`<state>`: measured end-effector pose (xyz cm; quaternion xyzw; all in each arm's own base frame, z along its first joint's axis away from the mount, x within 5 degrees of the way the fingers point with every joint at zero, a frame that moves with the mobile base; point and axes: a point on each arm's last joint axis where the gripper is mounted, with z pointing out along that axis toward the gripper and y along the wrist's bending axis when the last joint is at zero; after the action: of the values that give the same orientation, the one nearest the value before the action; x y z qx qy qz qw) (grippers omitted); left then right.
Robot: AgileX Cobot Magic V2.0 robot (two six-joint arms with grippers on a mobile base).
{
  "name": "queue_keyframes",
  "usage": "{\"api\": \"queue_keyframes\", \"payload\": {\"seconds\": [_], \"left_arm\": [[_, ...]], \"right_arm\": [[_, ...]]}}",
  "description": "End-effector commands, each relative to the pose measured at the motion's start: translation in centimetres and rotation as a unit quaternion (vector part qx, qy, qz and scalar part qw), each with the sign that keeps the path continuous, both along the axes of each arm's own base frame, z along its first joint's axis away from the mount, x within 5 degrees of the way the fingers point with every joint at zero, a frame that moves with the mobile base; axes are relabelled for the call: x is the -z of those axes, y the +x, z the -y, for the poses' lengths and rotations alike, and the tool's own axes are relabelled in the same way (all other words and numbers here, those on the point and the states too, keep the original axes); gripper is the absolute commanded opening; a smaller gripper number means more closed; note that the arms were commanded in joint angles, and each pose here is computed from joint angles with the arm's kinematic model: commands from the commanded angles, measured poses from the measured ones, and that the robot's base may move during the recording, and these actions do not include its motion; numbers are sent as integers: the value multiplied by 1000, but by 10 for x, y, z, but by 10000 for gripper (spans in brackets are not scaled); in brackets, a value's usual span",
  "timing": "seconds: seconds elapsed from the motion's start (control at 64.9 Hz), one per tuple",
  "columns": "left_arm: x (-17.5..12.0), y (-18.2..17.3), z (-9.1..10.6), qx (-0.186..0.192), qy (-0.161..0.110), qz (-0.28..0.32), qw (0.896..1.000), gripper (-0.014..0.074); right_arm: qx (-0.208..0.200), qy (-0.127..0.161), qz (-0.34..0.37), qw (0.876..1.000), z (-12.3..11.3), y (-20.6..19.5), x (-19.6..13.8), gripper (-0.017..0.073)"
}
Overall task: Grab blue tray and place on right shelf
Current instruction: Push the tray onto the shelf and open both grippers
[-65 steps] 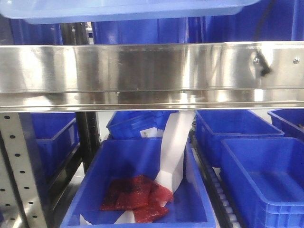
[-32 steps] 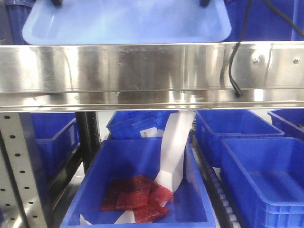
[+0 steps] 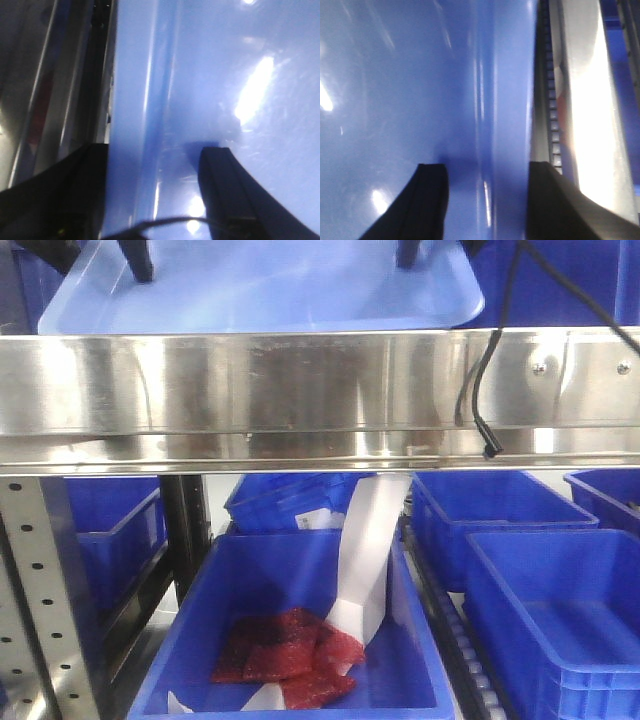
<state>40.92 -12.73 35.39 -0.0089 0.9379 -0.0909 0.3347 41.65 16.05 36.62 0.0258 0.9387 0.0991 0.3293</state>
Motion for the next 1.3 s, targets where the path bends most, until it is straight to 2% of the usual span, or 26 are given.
{"api": "queue_keyframes", "payload": {"seconds": [0.0, 0.293, 0.385, 0.463, 0.57, 0.601, 0.725, 0.786, 0.863, 0.971, 1.11, 1.172, 1.233, 1.28], "left_arm": [[-41, -7, -8, -9, -38, 73, 997, 316], [-41, -6, -15, -17, -27, 76, 997, 316], [-42, -6, -15, -17, -27, 78, 996, 270], [-45, -7, -15, -17, -27, 77, 997, 148], [-47, -7, -14, -16, -29, 80, 996, -54], [-48, -7, -14, -16, -30, 83, 996, -44], [-48, -5, -13, -15, -33, 92, 995, -43], [-48, -8, -14, -16, -31, 75, 997, -48], [-57, -17, -11, -9, -44, 75, 996, -48], [-85, -41, 0, 13, -56, 122, 991, -48], [-93, -72, 18, 51, -66, 175, 981, -48], [-94, -87, 22, 63, -92, 213, 971, -48], [-89, -97, 23, 66, -118, 240, 961, -48], [-85, -106, 20, 67, -129, 254, 956, -48]], "right_arm": [[2, 32, 80, 996, 11, -7, -41, 449], [5, 31, 80, 996, 14, -6, -41, 449], [5, 31, 80, 996, 14, -6, -41, 440], [6, 30, 76, 997, 14, -6, -41, 356], [4, 31, 73, 997, 13, -7, -40, 111], [4, 32, 74, 997, 12, -7, -41, 41], [2, 38, 88, 995, 12, -6, -44, 67], [1, 45, 85, 995, 11, -9, -46, 67], [0, 52, 87, 995, 12, -15, -54, 62], [-14, 65, 133, 989, 8, -33, -78, 56], [-48, 74, 183, 979, -4, -65, -94, 56], [-73, 69, 226, 969, -10, -83, -95, 56], [-95, 75, 263, 957, -12, -102, -92, 56], [-105, 81, 284, 950, -9, -114, -87, 56]]}}
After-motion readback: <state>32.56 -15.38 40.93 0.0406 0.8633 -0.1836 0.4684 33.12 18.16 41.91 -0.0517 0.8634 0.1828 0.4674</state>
